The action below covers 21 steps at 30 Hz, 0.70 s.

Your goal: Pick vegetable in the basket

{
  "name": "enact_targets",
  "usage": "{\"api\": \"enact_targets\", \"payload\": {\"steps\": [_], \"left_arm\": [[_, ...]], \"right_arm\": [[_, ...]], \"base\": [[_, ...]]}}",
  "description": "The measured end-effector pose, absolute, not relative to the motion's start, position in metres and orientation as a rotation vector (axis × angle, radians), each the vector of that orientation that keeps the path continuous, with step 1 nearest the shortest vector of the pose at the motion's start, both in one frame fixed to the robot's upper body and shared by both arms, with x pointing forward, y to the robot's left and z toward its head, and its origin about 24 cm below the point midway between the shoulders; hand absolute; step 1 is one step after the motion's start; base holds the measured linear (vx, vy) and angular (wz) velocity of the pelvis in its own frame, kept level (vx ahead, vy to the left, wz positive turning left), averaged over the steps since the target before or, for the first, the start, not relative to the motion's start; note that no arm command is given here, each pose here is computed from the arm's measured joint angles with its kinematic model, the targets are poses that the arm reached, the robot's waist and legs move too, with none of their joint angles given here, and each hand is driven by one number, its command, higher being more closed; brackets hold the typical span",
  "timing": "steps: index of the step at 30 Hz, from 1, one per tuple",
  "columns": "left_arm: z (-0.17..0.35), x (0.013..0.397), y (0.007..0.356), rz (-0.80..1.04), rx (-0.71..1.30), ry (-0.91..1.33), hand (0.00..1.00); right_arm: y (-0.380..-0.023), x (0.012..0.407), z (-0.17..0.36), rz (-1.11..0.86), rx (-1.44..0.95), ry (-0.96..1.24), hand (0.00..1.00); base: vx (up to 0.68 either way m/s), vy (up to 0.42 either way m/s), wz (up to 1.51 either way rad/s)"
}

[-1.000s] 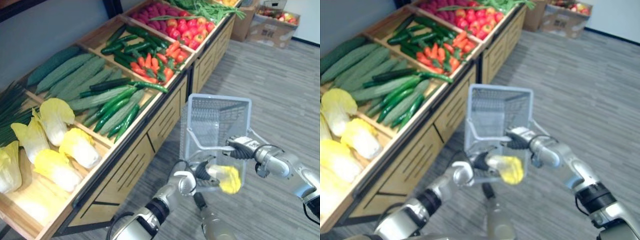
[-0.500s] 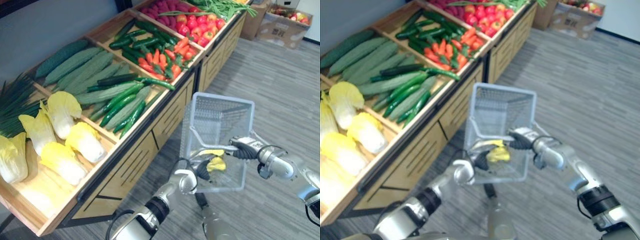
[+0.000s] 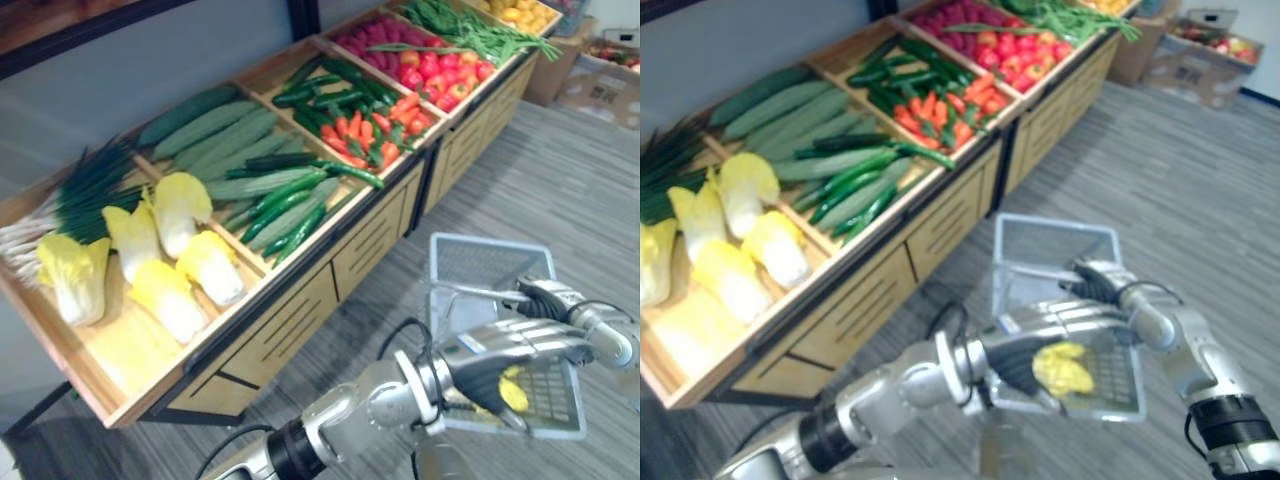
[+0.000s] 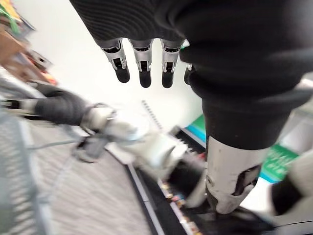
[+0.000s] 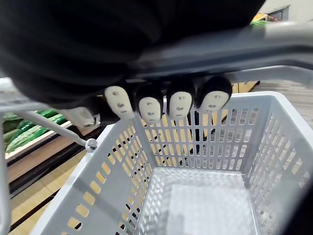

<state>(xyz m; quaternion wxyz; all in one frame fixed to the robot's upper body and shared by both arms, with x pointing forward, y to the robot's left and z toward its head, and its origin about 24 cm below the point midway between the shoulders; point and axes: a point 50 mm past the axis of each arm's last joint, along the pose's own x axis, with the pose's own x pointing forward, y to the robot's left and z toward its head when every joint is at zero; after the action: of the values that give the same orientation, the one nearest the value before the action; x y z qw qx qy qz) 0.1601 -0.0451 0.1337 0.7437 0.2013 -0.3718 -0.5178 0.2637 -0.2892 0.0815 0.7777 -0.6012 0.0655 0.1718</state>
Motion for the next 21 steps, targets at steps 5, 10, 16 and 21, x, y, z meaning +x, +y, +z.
{"api": "enact_targets", "payload": {"steps": [5,10,16,21], "left_arm": [[0.142,0.149,-0.023,-1.235,0.268,-0.773,0.0],[0.15,0.14,-0.002,-1.218,0.131,-0.738,0.0],[0.151,0.153,0.029,-0.982,0.067,-0.678,0.0],[0.136,0.164,0.06,-0.782,0.059,-0.565,0.0]], "right_arm": [[-0.31,0.255,0.046,0.268,-1.159,0.298,1.0],[-0.33,0.233,0.012,0.09,-0.989,0.422,1.0],[-0.346,0.193,-0.032,-0.098,-0.777,0.604,1.0],[-0.345,0.156,-0.061,-0.209,-0.62,0.718,1.0]], "base": [[-0.02,-0.019,0.57],[-0.04,-0.004,0.6],[0.01,-0.02,0.47],[0.03,-0.045,0.32]]}}
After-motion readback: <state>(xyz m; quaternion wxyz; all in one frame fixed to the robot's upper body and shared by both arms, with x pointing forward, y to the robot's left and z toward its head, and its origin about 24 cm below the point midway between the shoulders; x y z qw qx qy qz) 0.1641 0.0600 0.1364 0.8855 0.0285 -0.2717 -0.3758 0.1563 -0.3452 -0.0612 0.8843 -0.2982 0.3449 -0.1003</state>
